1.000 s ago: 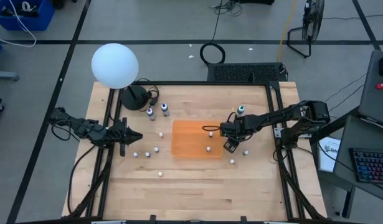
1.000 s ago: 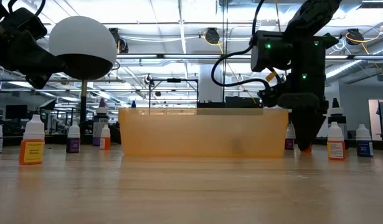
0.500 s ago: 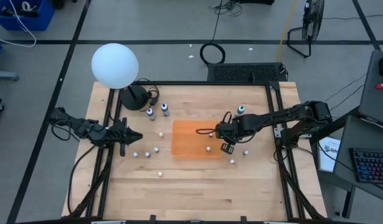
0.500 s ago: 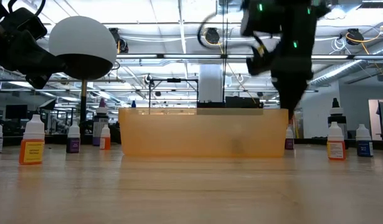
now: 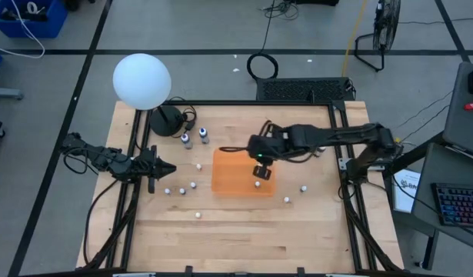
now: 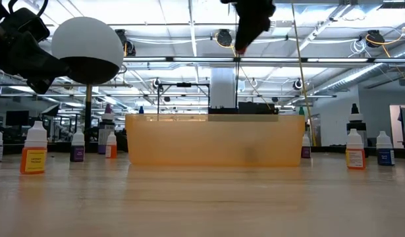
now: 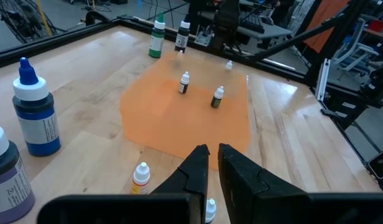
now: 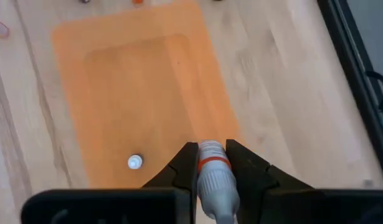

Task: Pick & Place food coloring
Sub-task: Put the small orange food coloring bottle into the orange bin

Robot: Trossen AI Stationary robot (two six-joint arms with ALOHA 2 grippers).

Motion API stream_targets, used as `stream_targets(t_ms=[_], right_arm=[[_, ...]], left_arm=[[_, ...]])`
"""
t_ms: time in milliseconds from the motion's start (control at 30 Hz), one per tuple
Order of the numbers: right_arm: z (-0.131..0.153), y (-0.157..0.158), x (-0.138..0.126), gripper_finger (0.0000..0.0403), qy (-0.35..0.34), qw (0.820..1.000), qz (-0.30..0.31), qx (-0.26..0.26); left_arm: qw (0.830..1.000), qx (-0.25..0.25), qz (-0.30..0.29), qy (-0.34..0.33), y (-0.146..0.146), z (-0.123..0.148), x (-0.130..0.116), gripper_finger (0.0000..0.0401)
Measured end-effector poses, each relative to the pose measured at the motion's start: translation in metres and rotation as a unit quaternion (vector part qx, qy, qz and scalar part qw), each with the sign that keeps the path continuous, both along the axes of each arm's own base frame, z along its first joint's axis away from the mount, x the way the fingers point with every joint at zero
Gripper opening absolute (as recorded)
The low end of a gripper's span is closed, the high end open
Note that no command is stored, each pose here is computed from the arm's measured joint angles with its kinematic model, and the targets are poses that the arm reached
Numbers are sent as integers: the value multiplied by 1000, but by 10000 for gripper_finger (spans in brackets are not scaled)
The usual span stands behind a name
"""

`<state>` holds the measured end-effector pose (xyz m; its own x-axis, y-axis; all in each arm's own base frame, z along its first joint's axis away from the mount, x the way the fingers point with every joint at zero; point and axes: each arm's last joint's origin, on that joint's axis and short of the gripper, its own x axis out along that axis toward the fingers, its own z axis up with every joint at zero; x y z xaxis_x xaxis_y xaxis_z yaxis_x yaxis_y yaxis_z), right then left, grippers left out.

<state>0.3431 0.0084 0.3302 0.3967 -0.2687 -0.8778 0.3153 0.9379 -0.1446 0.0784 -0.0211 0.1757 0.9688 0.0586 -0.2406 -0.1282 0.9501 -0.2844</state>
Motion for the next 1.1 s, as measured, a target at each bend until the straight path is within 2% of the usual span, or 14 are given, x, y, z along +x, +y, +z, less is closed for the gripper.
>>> stream_targets(t_ms=[133, 233, 333, 433, 600, 833, 967, 1100], right_arm=[[-5, -5, 25, 50, 64, 998, 9, -3], [-21, -7, 41, 50, 110, 993, 27, 32], [-44, -7, 56, 50, 126, 987, 60, 84], [-69, -6, 66, 50, 140, 981, 85, 104], [-111, -9, 68, 50, 162, 977, 91, 104], [-164, -19, 53, 50, 184, 974, 77, 109], [-180, -23, 50, 50, 173, 976, 72, 110], [-182, -25, 49, 50, 168, 977, 70, 110]], left_arm=[[1000, 0, 0, 0, 0, 0, 0, 42], [1000, 0, 0, 0, 0, 0, 0, 42], [1000, 0, 0, 0, 0, 0, 0, 42], [1000, 0, 0, 0, 0, 0, 0, 42], [1000, 0, 0, -1, 0, 0, 0, 42], [1000, 0, 0, 0, 0, 0, 0, 42], [1000, 0, 0, 0, 0, 0, 0, 42], [1000, 0, 0, 0, 0, 0, 0, 42]])
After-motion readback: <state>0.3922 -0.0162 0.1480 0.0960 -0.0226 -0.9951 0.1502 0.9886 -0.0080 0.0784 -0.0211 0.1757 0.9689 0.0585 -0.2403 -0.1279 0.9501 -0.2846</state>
